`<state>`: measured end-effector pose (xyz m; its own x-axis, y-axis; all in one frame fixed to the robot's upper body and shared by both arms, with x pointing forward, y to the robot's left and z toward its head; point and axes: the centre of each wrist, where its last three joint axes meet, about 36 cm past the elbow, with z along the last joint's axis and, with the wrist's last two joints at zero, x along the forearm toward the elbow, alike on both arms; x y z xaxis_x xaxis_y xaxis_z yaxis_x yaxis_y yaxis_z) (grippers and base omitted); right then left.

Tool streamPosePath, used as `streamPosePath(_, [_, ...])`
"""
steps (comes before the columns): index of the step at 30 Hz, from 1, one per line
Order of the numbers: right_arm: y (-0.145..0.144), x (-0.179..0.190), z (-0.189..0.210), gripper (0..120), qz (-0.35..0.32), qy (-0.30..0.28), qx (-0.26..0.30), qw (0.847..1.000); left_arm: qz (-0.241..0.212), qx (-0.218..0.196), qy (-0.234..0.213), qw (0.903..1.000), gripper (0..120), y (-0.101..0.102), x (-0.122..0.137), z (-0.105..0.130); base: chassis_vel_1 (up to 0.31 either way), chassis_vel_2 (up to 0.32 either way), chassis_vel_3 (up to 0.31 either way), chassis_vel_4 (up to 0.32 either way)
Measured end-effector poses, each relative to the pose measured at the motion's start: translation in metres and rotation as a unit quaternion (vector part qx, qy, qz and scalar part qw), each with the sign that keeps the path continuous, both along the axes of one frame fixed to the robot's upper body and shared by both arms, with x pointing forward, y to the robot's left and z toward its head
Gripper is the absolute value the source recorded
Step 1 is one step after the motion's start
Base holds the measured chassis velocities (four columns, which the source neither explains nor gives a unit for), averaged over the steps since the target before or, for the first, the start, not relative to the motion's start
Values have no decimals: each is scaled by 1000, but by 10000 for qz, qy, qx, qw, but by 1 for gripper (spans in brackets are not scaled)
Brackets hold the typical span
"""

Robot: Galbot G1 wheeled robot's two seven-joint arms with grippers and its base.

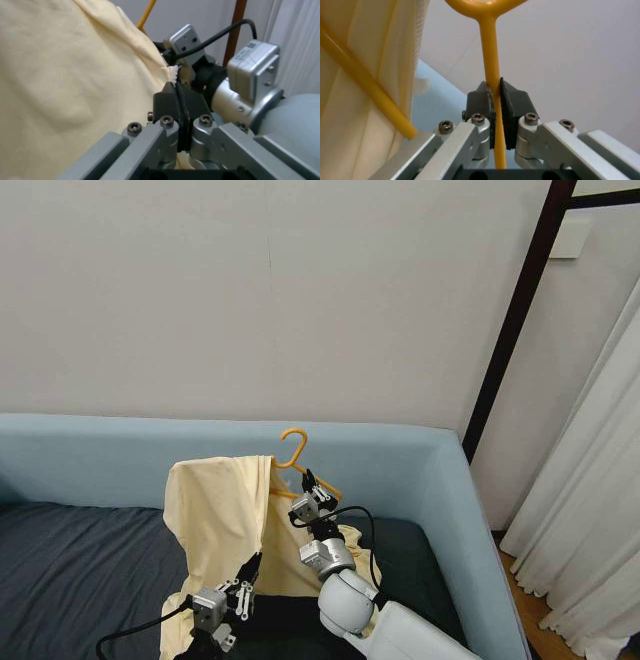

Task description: Pick up the clothes from the sofa and hang them on the clothes hanger.

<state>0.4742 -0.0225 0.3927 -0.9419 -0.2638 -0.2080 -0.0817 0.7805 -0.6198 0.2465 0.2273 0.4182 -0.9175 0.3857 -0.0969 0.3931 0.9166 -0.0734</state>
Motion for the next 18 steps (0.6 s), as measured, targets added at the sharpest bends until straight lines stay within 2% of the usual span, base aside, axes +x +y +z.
streamPosePath(6, [0, -6, 4, 4, 128, 39, 32, 9999, 62, 256, 133, 9996, 0, 3, -3, -18, 0, 0, 0, 0])
streamPosePath(11, [-1, -13, 4, 4, 270, 129, 30, 9995, 192, 552, 38, 9983, 0, 9, 2, -29, 0, 0, 0, 0])
streamPosePath(18, [-6, -15, -3, 4, 322, 106, -172, 9993, 347, 595, -25, 9976, 0, 12, 8, -30, 0, 0, 0, 0])
